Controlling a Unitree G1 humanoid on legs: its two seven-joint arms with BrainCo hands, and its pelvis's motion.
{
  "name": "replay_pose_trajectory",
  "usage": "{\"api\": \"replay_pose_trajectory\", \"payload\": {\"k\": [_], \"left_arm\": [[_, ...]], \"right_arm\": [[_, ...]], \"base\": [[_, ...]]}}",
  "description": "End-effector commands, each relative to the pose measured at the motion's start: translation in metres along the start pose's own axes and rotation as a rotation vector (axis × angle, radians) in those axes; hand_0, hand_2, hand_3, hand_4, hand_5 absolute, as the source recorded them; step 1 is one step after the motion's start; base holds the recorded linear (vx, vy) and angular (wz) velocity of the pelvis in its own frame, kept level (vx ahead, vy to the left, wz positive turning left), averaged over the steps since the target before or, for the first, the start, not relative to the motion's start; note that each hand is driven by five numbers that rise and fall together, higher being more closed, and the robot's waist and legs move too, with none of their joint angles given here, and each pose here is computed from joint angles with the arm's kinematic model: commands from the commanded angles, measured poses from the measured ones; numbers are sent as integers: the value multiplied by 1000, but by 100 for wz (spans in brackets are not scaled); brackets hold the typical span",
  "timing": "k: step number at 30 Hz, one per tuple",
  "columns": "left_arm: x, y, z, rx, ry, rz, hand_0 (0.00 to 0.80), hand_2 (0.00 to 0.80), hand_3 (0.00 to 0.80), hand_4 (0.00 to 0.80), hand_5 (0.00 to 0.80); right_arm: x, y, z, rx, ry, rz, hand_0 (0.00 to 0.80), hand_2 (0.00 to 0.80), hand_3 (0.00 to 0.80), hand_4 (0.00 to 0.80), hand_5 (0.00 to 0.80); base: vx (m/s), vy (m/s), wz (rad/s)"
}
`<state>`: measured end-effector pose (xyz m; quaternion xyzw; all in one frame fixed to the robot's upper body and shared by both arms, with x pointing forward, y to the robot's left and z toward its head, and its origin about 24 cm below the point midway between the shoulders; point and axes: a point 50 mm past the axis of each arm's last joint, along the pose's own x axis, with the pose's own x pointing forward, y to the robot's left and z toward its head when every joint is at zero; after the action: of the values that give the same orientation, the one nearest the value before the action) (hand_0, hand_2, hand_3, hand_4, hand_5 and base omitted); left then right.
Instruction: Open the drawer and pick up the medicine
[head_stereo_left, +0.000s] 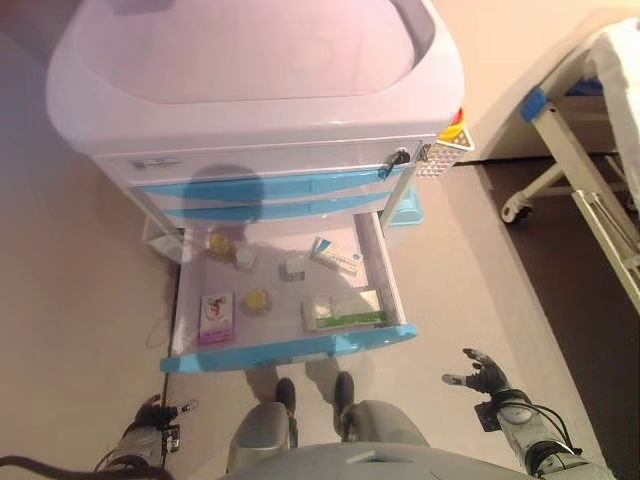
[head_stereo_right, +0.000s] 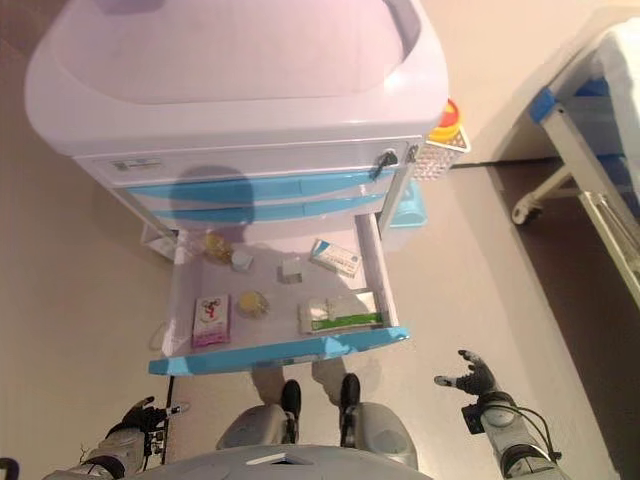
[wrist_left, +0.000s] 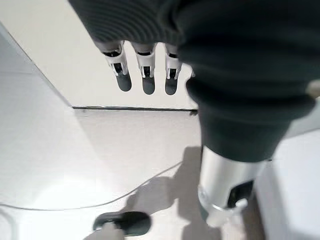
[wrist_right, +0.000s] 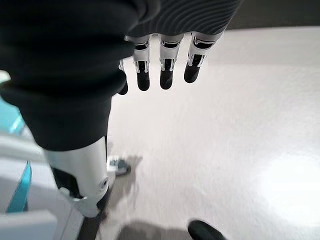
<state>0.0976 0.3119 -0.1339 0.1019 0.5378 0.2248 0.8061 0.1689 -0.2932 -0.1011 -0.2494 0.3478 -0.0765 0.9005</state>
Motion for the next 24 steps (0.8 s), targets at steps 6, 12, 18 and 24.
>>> {"api": "replay_pose_trajectory", "payload": {"k": [6, 12, 18, 24], "left_arm": [[-6, 0, -40, 15, 151, -52, 0, 0, 0, 0, 0], [-10, -13, -55, -5, 195, -94, 0, 0, 0, 0, 0], [-11, -23, -55, 100, 170, -130, 0, 0, 0, 0, 0], [-10, -28, -45, 196, 109, -128, 0, 0, 0, 0, 0]], "right_arm": [[-2, -76, 91, 45, -393, -384, 0, 0, 0, 0, 0], [-33, -73, 151, -41, -719, -349, 0, 0, 0, 0, 0], [-77, -56, 200, -149, -1070, -146, 0, 0, 0, 0, 0], [-122, -28, 230, -283, -1341, 159, 0, 0, 0, 0, 0]], "base": [[-44, -20, -18], [-41, -16, -13], [-16, -11, -3], [-4, -5, 1]]}}
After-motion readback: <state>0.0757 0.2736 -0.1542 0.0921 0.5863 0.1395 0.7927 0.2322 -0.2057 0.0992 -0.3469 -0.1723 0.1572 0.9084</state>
